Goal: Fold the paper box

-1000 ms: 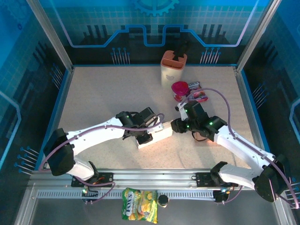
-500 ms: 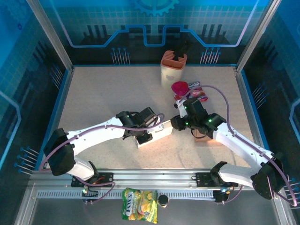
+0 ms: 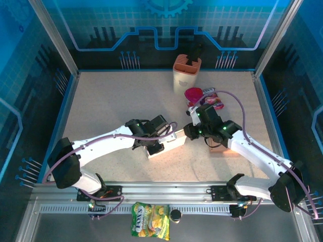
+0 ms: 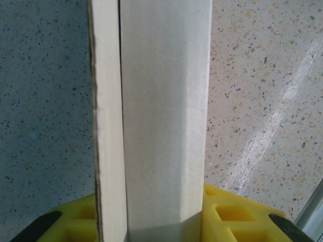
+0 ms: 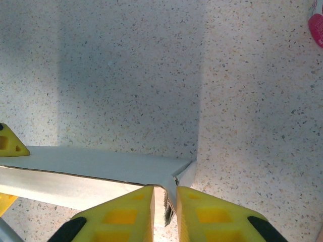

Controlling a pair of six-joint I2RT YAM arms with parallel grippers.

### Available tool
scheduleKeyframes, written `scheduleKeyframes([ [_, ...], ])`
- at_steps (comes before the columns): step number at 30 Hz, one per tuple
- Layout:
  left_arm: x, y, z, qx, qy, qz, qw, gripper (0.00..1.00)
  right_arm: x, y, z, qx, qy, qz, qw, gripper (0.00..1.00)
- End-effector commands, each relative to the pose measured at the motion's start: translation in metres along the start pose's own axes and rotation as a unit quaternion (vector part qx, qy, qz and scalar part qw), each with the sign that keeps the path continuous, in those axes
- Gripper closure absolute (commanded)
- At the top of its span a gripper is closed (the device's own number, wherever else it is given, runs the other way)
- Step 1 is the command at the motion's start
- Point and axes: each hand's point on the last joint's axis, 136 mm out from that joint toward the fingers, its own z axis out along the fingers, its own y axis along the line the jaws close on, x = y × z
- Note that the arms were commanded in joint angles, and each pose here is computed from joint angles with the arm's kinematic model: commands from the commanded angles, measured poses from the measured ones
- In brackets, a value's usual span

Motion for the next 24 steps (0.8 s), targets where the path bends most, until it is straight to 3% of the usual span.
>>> scheduleKeyframes([
  [1,-0.0039,-0.0009,-0.0022,0.003,0.002,0.015,1.000,0.68,-0.0086,0.0004,-0.0005,-0.003,-0.005,-0.006,1.000,0.82],
  [21,-0.0050,-0.0016,-0.0008,0.006,0.001,0.013,1.000,0.69,-0.0083,-0.0080,0.0008,0.037,-0.011,-0.012,0.999,0.97],
  [24,-0.0063,-0.0001,-0.0024,0.008,-0.005,0.004,1.000,0.65,-0.0080,-0.0084,0.0000,0.054,-0.015,-0.017,0.998,1.00],
])
